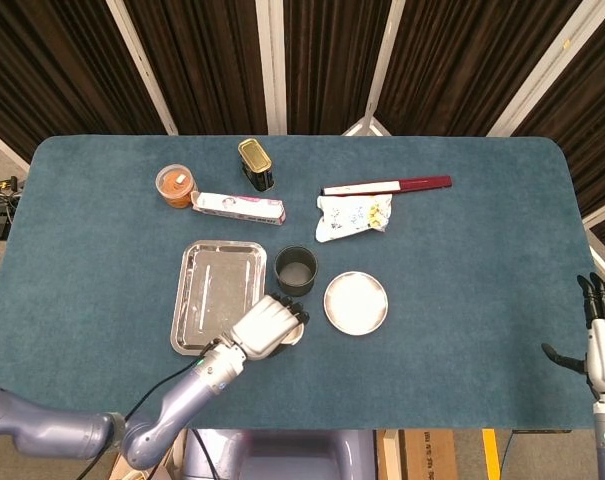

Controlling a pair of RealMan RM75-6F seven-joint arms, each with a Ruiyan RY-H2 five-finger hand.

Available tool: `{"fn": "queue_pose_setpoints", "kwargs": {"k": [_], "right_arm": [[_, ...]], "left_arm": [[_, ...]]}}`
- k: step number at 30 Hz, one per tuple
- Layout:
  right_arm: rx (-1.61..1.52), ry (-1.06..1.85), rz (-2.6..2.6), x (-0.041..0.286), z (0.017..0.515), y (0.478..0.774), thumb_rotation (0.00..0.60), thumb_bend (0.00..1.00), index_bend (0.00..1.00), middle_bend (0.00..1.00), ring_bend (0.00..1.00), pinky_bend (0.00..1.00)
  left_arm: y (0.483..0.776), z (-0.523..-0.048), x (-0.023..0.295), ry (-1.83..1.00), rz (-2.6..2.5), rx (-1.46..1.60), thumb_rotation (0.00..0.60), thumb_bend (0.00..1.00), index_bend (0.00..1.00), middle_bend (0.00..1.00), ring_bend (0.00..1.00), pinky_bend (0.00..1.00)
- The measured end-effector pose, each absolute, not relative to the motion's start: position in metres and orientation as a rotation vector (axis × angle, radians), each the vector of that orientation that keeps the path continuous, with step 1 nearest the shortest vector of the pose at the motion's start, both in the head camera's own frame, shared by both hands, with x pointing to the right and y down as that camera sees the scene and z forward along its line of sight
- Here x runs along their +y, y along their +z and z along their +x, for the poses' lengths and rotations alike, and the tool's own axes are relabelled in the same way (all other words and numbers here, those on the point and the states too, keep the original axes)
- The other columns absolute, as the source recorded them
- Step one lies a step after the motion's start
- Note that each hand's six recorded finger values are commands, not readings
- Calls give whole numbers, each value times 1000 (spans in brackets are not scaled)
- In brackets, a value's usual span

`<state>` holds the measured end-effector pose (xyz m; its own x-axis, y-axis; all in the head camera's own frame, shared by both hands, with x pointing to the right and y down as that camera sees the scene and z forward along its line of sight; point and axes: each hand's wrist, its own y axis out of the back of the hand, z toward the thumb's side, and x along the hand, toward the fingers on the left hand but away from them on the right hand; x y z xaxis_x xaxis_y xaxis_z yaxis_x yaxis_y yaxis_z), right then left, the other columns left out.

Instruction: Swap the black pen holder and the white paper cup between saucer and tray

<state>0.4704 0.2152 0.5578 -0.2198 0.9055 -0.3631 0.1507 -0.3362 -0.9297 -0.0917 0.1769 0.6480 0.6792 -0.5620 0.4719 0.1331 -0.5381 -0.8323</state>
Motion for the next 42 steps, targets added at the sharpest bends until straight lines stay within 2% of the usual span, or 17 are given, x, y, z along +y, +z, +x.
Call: {"fn": "queue_pose_setpoints", "kwargs": {"k": [4, 11, 17, 24, 29, 35, 42], "right_arm": [[-1288, 1609, -1437, 215, 471, 557, 600, 0, 0, 0, 12, 0], [-1291, 1603, -1433, 216, 471, 555, 600, 0, 0, 0, 13, 0], [-1289, 1606, -1430, 216, 471, 554, 600, 0, 0, 0, 13, 0], [-1292, 1608, -1424, 216, 470, 554, 600, 0, 0, 0, 12, 0], [-1294, 1609, -1421, 216, 471, 554, 600, 0, 0, 0, 13, 0], [-1293, 1618, -1416, 217, 471, 555, 600, 0, 0, 0, 13, 0], [-1289, 1630, -1413, 217, 472, 557, 600, 0, 0, 0, 13, 0]], "left_arm": [[652, -85, 177, -926, -1923, 328, 600, 360, 363, 273, 280, 383], [656, -79, 180, -946, -1926, 315, 600, 96, 263, 99, 75, 326], [650, -80, 184, -975, -1941, 286, 600, 76, 257, 74, 62, 315], [628, -74, 183, -934, -1972, 306, 600, 76, 256, 85, 61, 307], [611, -70, 177, -894, -1990, 363, 600, 43, 255, 75, 0, 150], [598, -66, 171, -851, -2041, 426, 600, 43, 254, 74, 0, 127], [587, -61, 153, -786, -2005, 509, 600, 0, 249, 10, 0, 13]]}}
